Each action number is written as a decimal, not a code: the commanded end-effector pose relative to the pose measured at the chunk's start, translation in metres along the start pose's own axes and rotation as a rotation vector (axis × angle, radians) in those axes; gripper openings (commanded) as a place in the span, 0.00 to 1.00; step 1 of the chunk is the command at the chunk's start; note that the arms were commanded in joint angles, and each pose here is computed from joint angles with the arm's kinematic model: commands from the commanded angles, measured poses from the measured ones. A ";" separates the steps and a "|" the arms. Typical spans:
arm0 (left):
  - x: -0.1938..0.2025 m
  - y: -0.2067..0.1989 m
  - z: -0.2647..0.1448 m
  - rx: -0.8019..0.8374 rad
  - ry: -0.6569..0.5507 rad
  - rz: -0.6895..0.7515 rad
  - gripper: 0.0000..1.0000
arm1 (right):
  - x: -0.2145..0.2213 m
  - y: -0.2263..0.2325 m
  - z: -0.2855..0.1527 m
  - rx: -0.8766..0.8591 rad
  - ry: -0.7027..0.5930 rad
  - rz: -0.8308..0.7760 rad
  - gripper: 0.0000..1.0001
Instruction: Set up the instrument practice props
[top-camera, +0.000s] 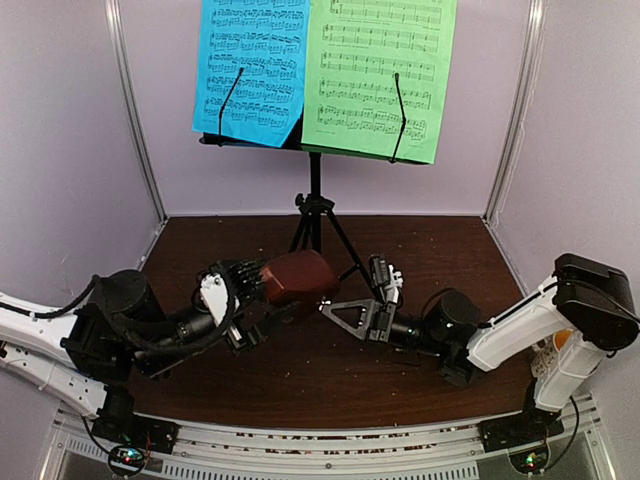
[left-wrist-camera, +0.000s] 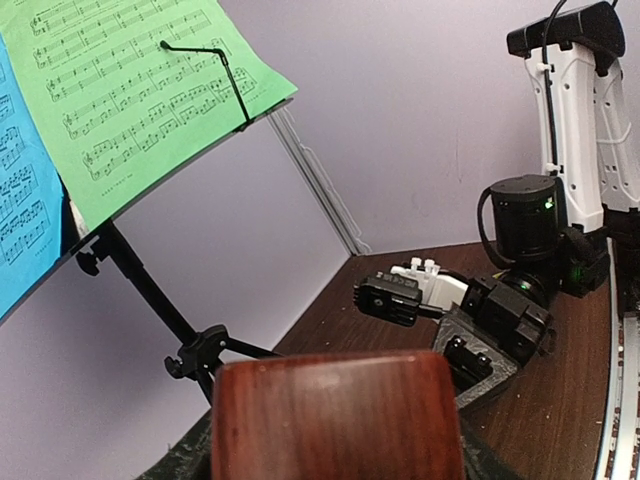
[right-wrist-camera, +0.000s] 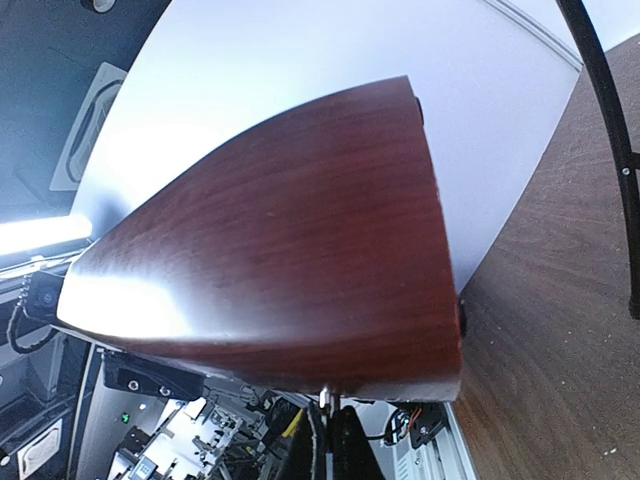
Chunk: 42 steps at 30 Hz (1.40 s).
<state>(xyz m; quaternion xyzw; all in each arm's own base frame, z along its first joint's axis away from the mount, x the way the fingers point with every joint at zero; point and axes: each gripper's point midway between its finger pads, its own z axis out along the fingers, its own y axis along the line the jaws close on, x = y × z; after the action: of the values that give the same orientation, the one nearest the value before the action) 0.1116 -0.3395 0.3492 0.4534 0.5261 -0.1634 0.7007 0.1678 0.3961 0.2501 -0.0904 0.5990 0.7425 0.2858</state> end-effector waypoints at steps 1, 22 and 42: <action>-0.041 0.017 -0.014 -0.019 -0.154 -0.081 0.16 | -0.039 0.012 -0.008 -0.080 -0.167 0.055 0.00; 0.022 0.047 0.031 -0.108 -0.006 -0.456 0.11 | 0.015 -0.053 -0.066 0.430 0.055 -0.287 0.56; 0.112 -0.040 0.107 0.277 0.152 -0.525 0.19 | -0.023 -0.026 -0.097 0.583 0.013 -0.491 0.78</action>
<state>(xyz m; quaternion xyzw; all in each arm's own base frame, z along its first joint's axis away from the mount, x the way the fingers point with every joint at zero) 0.1987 -0.3927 0.1868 0.4022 0.7195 -0.2972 0.4818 0.1747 0.3043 0.2038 -0.1482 0.7451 0.4717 0.4476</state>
